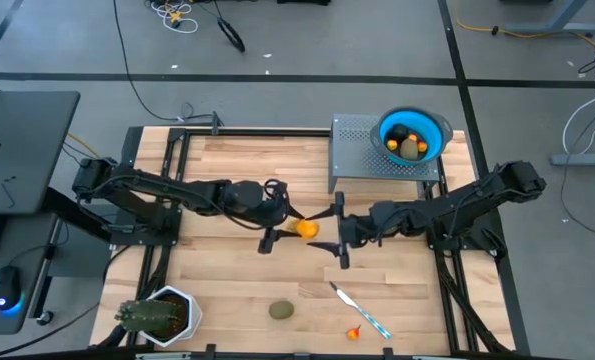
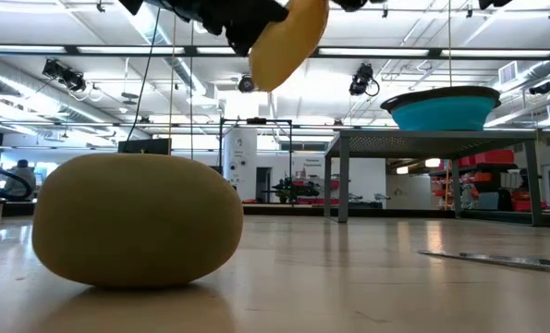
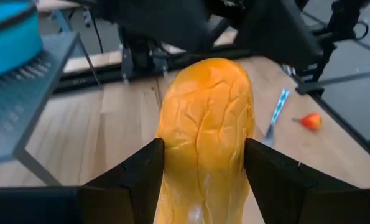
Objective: Pick & Place Fruit
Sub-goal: Put the yellow mango into the blue strainer bowl on the shelf
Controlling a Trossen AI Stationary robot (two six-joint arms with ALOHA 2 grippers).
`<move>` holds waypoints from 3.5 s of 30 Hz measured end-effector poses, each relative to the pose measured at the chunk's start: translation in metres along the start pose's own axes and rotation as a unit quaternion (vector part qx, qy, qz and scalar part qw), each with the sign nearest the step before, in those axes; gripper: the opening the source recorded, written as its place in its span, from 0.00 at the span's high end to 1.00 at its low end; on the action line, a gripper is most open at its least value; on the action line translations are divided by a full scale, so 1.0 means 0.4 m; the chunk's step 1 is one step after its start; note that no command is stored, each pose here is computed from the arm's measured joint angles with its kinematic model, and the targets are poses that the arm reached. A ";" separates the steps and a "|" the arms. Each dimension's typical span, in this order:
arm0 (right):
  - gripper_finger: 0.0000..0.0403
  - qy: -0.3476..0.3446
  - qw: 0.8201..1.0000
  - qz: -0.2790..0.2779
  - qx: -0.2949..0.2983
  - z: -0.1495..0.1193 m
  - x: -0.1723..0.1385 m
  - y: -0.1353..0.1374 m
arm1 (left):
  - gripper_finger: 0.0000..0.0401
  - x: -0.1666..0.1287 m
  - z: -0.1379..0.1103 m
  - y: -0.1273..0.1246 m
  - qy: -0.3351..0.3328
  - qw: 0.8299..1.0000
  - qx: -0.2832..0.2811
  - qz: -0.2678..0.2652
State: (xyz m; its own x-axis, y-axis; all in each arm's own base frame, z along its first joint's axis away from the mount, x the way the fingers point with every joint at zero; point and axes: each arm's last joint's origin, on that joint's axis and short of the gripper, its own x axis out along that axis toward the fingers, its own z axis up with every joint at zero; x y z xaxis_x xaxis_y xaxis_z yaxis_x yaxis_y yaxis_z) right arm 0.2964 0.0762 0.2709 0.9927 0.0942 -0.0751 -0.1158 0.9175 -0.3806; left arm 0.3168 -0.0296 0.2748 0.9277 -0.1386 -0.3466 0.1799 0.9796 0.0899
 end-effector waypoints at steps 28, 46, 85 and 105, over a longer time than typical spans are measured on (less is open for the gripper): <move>0.28 0.007 0.999 0.037 0.011 -0.008 0.000 0.003 | 0.46 0.049 0.014 -0.008 -0.090 0.994 0.025 -0.053; 0.43 0.023 0.999 0.045 0.008 -0.016 -0.001 0.009 | 0.46 0.047 0.013 -0.011 -0.088 0.993 0.020 -0.076; 0.45 0.146 0.850 -0.501 0.069 0.041 -0.135 -0.129 | 0.26 -0.039 -0.046 0.035 0.126 0.976 -0.034 0.174; 0.45 0.325 0.645 -0.691 -0.027 0.058 -0.343 -0.335 | 0.26 0.039 -0.103 0.002 0.166 0.975 -0.022 0.145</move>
State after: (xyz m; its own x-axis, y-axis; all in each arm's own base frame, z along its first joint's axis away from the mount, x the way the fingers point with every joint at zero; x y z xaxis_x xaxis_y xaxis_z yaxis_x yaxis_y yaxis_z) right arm 0.1763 -0.0505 0.3538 -0.0727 -0.9973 0.0065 0.8472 -0.0651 -0.5273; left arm 0.3180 -0.0248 0.2311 0.7793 0.1934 -0.5961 -0.0960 0.9768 0.1914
